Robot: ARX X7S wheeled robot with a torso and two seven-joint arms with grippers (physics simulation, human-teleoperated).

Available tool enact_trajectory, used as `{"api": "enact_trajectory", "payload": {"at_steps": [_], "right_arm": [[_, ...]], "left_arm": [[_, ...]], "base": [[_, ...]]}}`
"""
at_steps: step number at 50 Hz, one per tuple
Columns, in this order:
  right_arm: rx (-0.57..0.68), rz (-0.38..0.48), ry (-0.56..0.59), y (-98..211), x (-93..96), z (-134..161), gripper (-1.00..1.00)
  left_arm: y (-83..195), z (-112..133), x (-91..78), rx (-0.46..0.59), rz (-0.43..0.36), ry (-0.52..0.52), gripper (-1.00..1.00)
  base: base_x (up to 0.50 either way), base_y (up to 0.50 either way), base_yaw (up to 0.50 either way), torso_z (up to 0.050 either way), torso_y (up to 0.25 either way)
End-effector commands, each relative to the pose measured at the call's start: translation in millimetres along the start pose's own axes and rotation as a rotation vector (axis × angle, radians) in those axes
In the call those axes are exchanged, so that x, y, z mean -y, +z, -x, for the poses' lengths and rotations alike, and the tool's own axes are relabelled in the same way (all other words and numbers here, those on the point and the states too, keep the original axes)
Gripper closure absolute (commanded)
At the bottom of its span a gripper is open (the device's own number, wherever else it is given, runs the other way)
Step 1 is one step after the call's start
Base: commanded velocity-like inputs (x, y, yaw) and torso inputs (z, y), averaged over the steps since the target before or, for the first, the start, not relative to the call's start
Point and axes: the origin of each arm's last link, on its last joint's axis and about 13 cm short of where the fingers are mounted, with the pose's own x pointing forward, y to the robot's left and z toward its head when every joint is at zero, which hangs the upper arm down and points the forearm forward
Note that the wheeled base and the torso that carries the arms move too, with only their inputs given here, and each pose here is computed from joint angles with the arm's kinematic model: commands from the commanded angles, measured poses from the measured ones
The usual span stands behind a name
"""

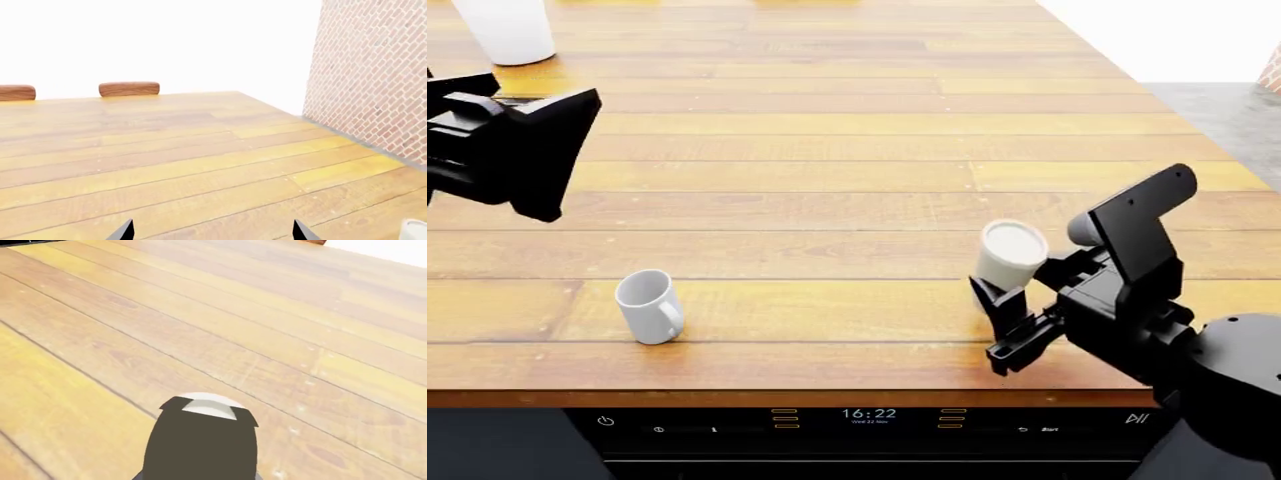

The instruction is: Pick the mug and cup and place them in the sink. Then turn on the water.

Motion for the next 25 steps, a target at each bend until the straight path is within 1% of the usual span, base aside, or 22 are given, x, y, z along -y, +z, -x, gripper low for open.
{"api": "enact_trajectory", "payload": {"at_steps": [1, 6, 9, 14, 18, 25], "right_arm": [[0.058, 0.022, -0.007, 14, 0.3, 3, 1.0], [0.1, 0.025, -0.019, 21, -0.7, 6, 1.0], [0.124, 0.029, -0.027, 26, -1.9, 9, 1.0], [0.144, 0.033, -0.029, 29, -3.6, 10, 1.0], [0.153, 0.035, -0.028, 32, -3.2, 10, 1.0], [0.163, 0.033, -0.034, 33, -2.6, 12, 1.0]], "left_arm": [[-14, 27, -19.7, -0.04, -0.031, -0.053, -1.0], [-21, 34, -20.2, -0.074, -0.101, -0.078, -1.0], [-28, 35, -19.8, -0.106, -0.148, -0.117, -1.0], [-35, 40, -21.6, -0.126, -0.219, -0.183, -1.0], [-43, 41, -24.8, -0.161, -0.245, -0.194, -1.0], [-50, 35, -28.5, -0.203, -0.27, -0.194, -1.0]], "base": [[0.0, 0.0, 0.0, 0.0, 0.0], [0.0, 0.0, 0.0, 0.0, 0.0], [0.0, 0.0, 0.0, 0.0, 0.0], [0.0, 0.0, 0.0, 0.0, 0.0], [0.0, 0.0, 0.0, 0.0, 0.0], [0.0, 0.0, 0.0, 0.0, 0.0]]}}
